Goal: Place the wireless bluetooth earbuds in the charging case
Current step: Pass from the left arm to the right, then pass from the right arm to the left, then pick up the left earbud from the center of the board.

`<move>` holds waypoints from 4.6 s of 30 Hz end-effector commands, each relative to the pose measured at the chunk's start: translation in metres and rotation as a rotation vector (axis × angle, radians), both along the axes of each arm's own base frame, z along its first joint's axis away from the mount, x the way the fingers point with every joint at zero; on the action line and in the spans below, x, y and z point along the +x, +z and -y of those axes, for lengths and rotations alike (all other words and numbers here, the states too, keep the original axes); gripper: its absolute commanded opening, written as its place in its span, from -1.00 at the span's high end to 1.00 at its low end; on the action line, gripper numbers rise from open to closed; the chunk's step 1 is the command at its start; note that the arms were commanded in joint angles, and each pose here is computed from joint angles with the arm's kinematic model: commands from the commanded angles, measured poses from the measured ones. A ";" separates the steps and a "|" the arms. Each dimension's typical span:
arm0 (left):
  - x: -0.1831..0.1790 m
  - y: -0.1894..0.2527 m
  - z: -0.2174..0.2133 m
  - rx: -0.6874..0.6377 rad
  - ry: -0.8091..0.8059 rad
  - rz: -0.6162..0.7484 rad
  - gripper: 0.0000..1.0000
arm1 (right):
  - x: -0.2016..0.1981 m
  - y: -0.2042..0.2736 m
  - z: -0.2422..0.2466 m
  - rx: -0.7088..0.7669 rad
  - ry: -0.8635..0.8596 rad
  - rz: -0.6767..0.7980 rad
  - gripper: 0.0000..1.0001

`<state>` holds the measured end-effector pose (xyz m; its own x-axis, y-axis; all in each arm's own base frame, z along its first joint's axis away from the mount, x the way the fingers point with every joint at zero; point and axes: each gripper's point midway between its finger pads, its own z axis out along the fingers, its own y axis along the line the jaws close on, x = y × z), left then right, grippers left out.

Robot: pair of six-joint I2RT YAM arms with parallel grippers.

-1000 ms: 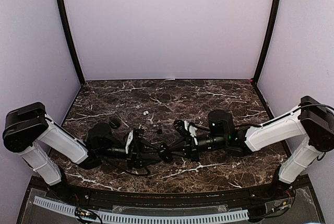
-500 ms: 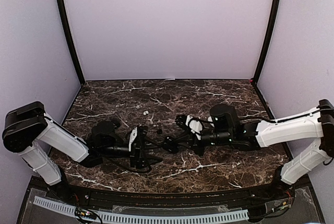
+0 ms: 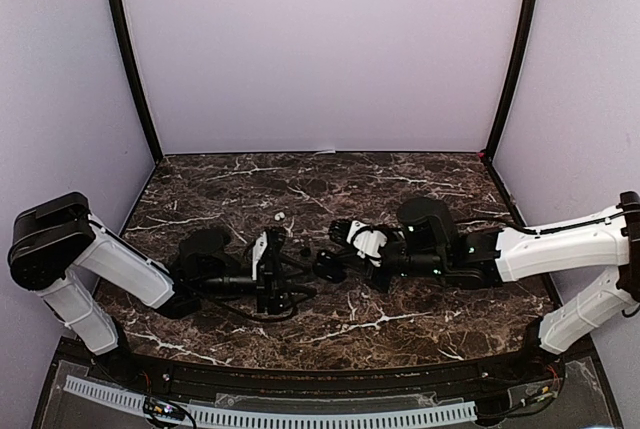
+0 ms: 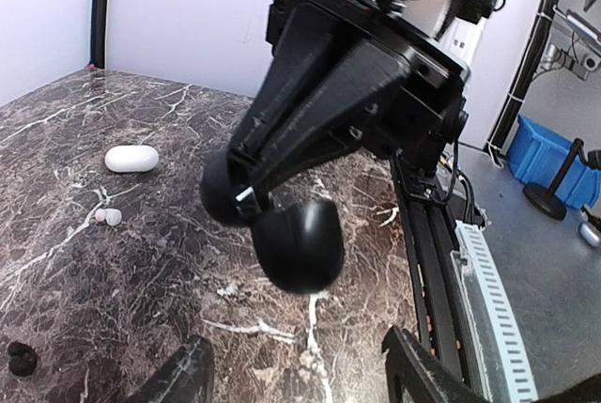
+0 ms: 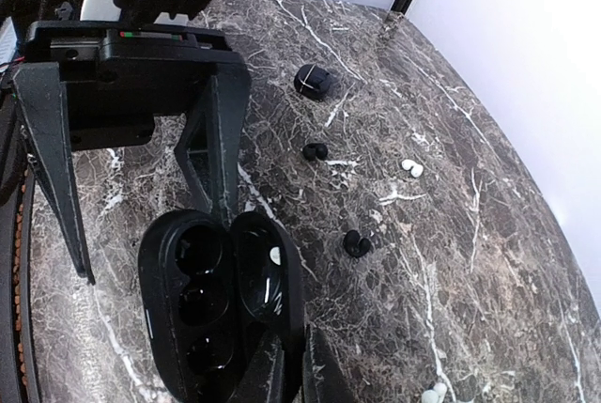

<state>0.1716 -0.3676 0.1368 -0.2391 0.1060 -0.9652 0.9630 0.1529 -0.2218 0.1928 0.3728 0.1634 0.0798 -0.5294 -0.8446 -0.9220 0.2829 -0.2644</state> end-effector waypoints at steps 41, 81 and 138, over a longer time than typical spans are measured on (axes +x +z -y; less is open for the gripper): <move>0.000 0.030 0.011 -0.050 -0.040 -0.081 0.52 | -0.004 0.017 -0.032 -0.091 -0.011 0.213 0.68; 0.126 0.036 -0.141 -0.018 0.669 -0.206 0.57 | 0.032 -0.030 -0.093 0.266 -0.244 -0.280 -0.02; 0.130 0.054 -0.214 -0.092 0.945 -0.061 0.60 | 0.139 -0.137 -0.164 0.127 -0.570 -0.275 0.67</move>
<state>0.3038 -0.1563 0.1898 -0.2651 -0.2360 -0.9349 0.4293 0.8393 -0.3336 0.3308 0.5559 0.0252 -0.4020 -0.3052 -0.8633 -0.6705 0.7402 0.0505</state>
